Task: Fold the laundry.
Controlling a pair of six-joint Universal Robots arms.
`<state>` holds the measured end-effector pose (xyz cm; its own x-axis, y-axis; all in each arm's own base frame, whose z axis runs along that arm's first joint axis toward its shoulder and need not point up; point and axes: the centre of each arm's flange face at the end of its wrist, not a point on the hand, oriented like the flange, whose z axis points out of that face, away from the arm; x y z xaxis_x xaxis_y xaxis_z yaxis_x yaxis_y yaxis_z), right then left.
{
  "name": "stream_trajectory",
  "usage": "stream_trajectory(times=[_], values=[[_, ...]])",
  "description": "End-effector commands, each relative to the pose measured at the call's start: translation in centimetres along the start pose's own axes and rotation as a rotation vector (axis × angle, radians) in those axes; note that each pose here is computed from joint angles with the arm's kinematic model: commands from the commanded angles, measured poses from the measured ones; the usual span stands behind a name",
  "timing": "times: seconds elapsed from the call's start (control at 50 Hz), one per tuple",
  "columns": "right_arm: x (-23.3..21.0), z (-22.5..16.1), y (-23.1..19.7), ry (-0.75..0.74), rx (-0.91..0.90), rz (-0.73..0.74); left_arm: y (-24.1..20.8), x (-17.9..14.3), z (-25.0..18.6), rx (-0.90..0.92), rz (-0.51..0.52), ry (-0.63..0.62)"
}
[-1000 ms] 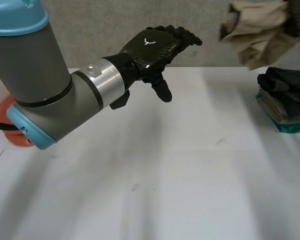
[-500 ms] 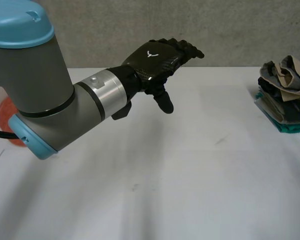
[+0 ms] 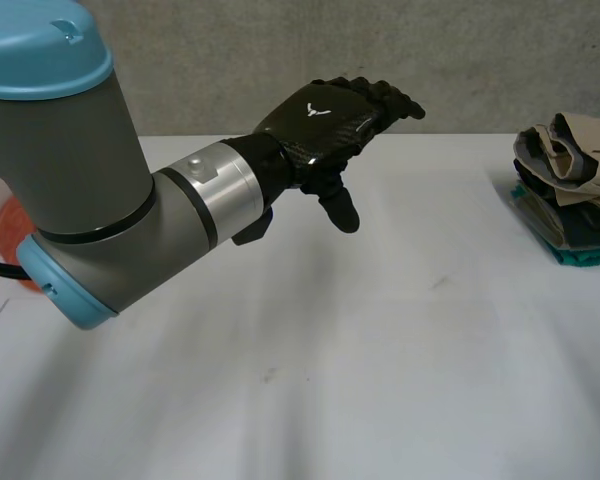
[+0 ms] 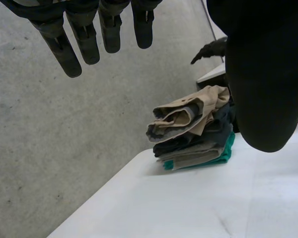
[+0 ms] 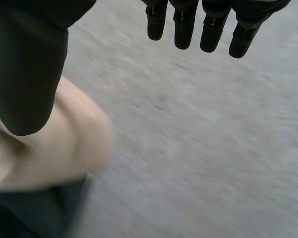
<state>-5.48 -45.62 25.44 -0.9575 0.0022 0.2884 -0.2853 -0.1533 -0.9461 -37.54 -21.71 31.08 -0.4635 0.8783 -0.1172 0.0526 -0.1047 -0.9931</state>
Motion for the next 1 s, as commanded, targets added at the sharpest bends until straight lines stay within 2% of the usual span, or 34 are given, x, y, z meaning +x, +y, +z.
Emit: stream_trajectory(times=[0.02,0.06,0.12,0.14,0.2,0.22,0.26,0.28,0.34,0.36,0.44,0.5,0.52,0.54,0.6,0.74,0.88,0.96,1.0], values=[[4.0,-0.8,-3.2,0.23,-0.019,-0.285,-1.8,0.6,-0.4,0.053,0.018,0.008],[2.3,-0.3,-4.7,0.214,0.029,-0.327,-3.1,0.1,-0.5,0.104,0.024,-0.013],[-2.2,0.1,-7.7,0.131,0.131,-0.308,-4.9,-0.7,-0.8,0.163,0.021,-0.068],[-4.9,-0.1,-9.7,0.082,0.196,-0.281,-6.2,-1.4,-1.2,0.208,0.021,-0.129],[-9.9,-1.6,-12.2,-0.024,0.278,-0.215,-7.6,-3.2,-2.1,0.254,0.032,-0.255],[-10.9,-2.0,-12.8,-0.054,0.298,-0.205,-8.0,-5.0,-2.7,0.262,0.047,-0.353],[-13.2,-3.2,-13.4,-0.122,0.32,-0.184,-7.8,-7.4,-3.5,0.244,0.073,-0.458],[-15.6,-4.5,-14.0,-0.202,0.336,-0.173,-6.9,-10.2,-4.4,0.193,0.112,-0.568],[-19.2,-6.7,-13.9,-0.321,0.329,-0.145,-4.6,-14.0,-6.2,0.06,0.199,-0.721],[-21.4,-8.1,-13.2,-0.393,0.304,-0.123,-2.9,-16.1,-7.3,-0.041,0.268,-0.795],[-25.5,-11.5,-11.4,-0.528,0.228,-0.114,1.7,-20.3,-9.1,-0.264,0.435,-0.892],[-26.9,-13.0,-10.1,-0.578,0.177,-0.141,5.4,-23.4,-9.9,-0.375,0.494,-0.927],[-27.6,-13.7,-9.1,-0.603,0.15,-0.166,8.3,-25.6,-10.6,-0.449,0.521,-0.951],[-27.8,-13.9,-8.5,-0.612,0.132,-0.179,9.5,-26.6,-11.0,-0.481,0.538,-0.961],[-28.7,-14.7,-6.4,-0.642,0.063,-0.224,14.4,-29.7,-12.0,-0.573,0.553,-0.976],[-29.7,-15.8,-4.6,-0.677,0.005,-0.255,22.4,-33.5,-12.7,-0.688,0.589,-0.938],[-29.8,-16.3,-4.1,-0.69,-0.016,-0.247,26.0,-35.6,-13.7,-0.72,0.614,-0.903],[-29.7,-16.4,-3.8,-0.689,-0.025,-0.246,25.5,-35.6,-13.2,-0.693,0.627,-0.921],[-29.6,-16.3,-3.7,-0.686,-0.025,-0.247,22.7,-34.9,-11.8,-0.633,0.66,-0.956]])
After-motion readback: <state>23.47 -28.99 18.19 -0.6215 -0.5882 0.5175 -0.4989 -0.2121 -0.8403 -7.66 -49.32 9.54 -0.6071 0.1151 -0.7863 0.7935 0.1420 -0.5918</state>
